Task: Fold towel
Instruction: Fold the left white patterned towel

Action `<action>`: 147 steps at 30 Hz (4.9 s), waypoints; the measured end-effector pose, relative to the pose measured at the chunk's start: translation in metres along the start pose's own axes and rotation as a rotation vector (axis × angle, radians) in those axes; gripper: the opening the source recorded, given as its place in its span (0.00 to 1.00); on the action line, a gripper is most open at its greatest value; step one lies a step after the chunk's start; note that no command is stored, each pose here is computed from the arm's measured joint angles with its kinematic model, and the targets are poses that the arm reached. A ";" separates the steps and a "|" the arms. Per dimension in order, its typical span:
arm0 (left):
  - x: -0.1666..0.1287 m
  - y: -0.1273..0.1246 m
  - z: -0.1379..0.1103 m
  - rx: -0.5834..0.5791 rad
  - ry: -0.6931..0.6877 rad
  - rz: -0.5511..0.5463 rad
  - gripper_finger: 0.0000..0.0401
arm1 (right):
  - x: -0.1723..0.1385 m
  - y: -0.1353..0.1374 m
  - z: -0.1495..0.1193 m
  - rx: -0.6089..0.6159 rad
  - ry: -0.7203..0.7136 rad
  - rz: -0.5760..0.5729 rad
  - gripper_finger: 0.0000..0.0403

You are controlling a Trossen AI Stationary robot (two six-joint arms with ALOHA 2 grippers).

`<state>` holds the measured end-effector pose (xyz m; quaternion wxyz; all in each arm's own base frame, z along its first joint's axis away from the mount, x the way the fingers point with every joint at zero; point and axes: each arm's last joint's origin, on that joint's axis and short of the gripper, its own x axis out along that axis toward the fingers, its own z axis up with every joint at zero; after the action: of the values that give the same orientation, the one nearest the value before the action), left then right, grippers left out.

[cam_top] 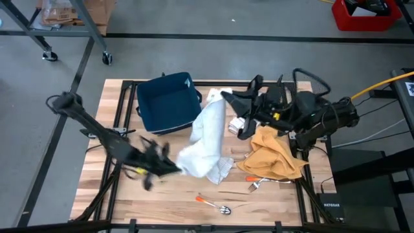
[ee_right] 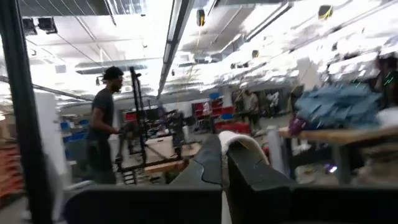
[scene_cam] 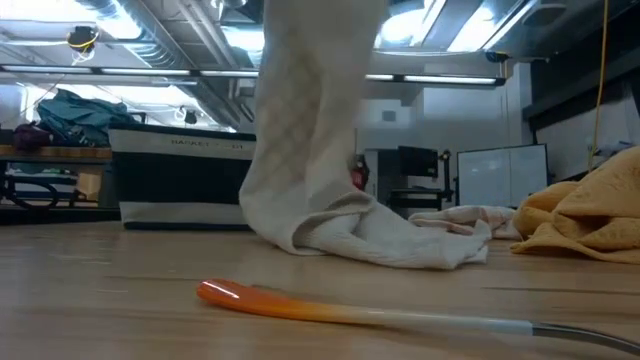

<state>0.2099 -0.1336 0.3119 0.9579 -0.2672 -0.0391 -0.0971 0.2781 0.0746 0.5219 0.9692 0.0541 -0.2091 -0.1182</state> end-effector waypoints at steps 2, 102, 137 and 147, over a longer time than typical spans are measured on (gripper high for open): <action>-0.020 -0.002 0.030 -0.024 -0.104 0.001 0.00 | -0.004 -0.003 0.009 -0.032 -0.030 -0.015 0.00; -0.082 -0.154 0.254 0.490 -0.328 0.211 0.00 | -0.051 0.072 0.075 0.065 -0.238 0.307 0.00; -0.084 -0.063 0.160 0.469 0.411 0.636 0.00 | -0.016 -0.029 -0.045 -0.051 0.888 0.049 0.00; -0.062 -0.083 0.121 0.215 0.836 0.434 0.00 | -0.051 0.006 -0.065 0.109 1.239 0.199 0.00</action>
<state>0.1290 -0.1302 0.4488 0.9119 -0.1067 0.3961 0.0107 0.2618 0.0966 0.4440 0.9127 0.1422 0.3813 0.0367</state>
